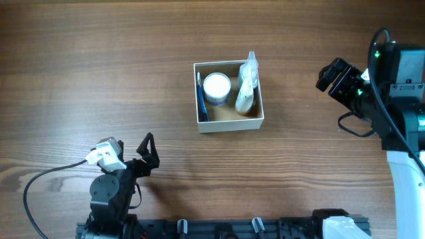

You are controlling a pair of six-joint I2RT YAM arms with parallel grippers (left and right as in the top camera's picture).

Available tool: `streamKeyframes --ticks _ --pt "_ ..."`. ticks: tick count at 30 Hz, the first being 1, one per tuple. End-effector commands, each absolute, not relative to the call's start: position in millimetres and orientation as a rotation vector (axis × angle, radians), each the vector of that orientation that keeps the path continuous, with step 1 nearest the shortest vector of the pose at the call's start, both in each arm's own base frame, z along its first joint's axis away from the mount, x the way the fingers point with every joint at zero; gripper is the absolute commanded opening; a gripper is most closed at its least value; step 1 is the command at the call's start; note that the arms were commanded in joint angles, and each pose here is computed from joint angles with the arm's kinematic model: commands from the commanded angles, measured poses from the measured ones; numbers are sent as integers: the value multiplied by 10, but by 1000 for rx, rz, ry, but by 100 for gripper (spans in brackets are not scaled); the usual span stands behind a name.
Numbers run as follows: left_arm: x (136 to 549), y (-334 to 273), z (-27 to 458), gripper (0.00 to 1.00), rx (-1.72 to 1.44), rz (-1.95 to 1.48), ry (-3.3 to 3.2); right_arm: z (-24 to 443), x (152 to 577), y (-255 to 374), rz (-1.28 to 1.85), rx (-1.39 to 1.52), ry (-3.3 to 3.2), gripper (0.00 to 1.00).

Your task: Pack container

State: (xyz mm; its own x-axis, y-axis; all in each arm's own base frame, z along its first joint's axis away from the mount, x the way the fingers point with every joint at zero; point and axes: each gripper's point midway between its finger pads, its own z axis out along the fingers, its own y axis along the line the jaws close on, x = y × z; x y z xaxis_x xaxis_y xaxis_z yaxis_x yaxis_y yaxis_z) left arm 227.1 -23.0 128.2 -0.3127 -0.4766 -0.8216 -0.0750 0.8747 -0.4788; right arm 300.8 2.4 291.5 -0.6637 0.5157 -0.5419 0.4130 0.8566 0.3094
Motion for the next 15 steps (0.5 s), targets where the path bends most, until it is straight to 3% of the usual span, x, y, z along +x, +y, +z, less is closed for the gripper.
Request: streamKeyframes --ticks 1,8,15 --pt "2271 -220 1294 100 -403 -416 1854 2901 3016 27 223 690 2389 100" --pt "2271 -220 1294 100 -403 -416 1854 3203 2650 -137 87 456 2190 100" --pt "2271 -220 1294 100 -403 -416 1854 2149 2090 -22 199 336 1928 100"
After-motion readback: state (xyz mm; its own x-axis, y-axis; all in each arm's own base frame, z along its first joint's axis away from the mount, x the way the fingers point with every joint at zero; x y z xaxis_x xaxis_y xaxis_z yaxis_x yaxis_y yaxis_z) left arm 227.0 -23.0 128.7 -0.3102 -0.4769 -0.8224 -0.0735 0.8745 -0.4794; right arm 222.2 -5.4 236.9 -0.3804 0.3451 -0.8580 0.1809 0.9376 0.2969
